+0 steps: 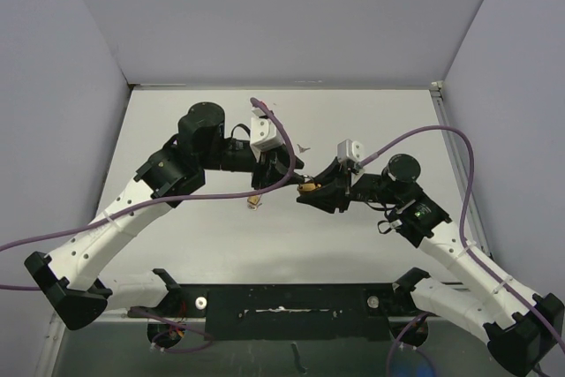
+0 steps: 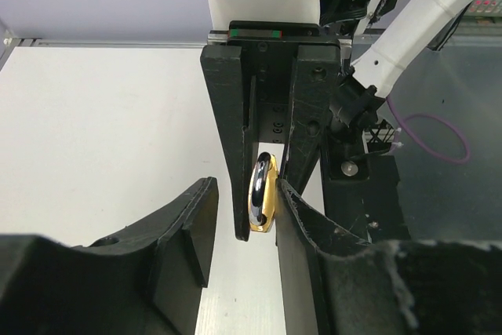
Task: Lock with the key
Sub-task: Lock the lock.
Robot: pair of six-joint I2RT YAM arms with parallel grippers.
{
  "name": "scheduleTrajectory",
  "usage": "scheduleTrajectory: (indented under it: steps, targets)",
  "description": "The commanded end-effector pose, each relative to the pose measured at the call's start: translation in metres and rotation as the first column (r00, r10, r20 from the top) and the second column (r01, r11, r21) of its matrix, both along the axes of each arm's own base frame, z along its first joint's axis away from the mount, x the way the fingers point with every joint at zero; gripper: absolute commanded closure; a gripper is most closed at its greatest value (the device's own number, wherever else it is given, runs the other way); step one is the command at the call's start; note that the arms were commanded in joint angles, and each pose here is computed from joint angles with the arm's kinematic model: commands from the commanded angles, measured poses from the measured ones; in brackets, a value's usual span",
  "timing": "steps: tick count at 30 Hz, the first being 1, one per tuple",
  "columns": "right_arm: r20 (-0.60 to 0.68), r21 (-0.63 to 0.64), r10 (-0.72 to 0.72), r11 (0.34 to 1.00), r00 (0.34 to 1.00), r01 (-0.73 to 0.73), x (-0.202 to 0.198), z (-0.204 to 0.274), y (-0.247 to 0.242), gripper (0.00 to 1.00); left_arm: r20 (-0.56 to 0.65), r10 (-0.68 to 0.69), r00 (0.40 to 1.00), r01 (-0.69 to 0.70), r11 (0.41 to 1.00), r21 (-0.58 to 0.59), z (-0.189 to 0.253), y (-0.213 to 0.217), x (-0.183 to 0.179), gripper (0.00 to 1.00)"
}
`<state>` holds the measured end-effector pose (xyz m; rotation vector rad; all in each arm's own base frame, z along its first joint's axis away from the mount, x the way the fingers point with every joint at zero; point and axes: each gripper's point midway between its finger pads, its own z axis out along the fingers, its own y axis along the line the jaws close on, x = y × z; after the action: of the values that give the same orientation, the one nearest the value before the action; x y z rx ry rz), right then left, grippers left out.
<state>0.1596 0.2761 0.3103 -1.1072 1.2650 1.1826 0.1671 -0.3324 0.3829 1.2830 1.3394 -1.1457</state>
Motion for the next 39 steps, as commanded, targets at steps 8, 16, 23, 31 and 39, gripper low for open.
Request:
scheduleTrajectory:
  steps: [8, 16, 23, 31, 39]
  targets:
    - [0.122, 0.082, -0.022, 0.997, 0.992, 0.012, -0.001, 0.043, -0.001, 1.0, 0.001, -0.016, 1.0, 0.016, 1.0, -0.008, 0.001, -0.002, -0.002, 0.72]
    - [0.121, 0.085, -0.036, 0.996, 0.992, 0.026, 0.0, 0.043, -0.002, 1.0, -0.02, -0.053, 0.998, 0.052, 0.999, -0.014, 0.002, -0.005, -0.006, 1.0]
    - [0.164, 0.117, -0.122, 0.988, 0.979, 0.104, 0.007, 0.051, -0.008, 1.0, -0.077, -0.008, 0.997, 0.006, 1.0, -0.027, -0.002, -0.005, -0.003, 1.0]
    - [0.229, 0.182, -0.108, 0.981, 0.967, 0.066, -0.008, 0.07, -0.008, 1.0, -0.088, 0.023, 0.996, -0.025, 1.0, -0.019, -0.009, -0.005, 0.0, 1.0]
    - [0.267, 0.222, -0.088, 0.975, 0.96, 0.028, -0.016, 0.087, -0.006, 1.0, -0.115, -0.015, 0.993, 0.018, 1.0, 0.022, -0.023, -0.008, -0.007, 1.0]
